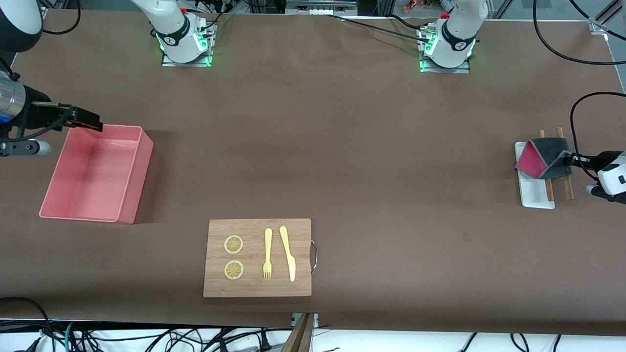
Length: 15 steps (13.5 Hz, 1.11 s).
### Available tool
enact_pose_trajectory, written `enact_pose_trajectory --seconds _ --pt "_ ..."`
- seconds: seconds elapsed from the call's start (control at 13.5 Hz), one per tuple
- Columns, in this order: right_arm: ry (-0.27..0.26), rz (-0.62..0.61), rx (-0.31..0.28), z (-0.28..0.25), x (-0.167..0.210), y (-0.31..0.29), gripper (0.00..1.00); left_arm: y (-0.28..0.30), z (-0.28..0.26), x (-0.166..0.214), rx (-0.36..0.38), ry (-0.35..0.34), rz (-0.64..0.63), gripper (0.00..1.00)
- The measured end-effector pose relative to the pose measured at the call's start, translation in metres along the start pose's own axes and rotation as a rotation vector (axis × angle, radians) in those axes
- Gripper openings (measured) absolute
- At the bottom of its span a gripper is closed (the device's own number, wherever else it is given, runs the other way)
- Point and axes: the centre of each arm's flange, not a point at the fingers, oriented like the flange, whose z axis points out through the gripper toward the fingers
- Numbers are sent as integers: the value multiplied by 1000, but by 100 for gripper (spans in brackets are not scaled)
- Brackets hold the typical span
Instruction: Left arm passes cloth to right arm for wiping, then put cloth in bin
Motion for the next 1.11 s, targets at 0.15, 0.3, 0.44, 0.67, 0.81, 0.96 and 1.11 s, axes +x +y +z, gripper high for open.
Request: enact_pose_trajectory --seconds 0.15,0.3,0.44,0.67,0.81,0.96,1.11 --pt "19 -21 2 5 8 -19 100 1 -2 0 1 2 1 4" --pt "22 14 29 11 13 -43 100 9 -22 -3 -25 15 3 4" --pt "10 87 84 18 18 -55 100 32 -63 -5 -49 25 27 4" --pt "13 196 174 31 33 -73 100 115 -127 7 -96 14 65 4" --pt "20 264 208 44 45 -100 100 199 -157 24 -182 10 48 4" --pt "19 359 242 56 52 -133 100 286 -173 43 -293 11 -6 4" --pt "20 452 280 63 56 -162 100 358 -174 60 -453 -24 -71 4"
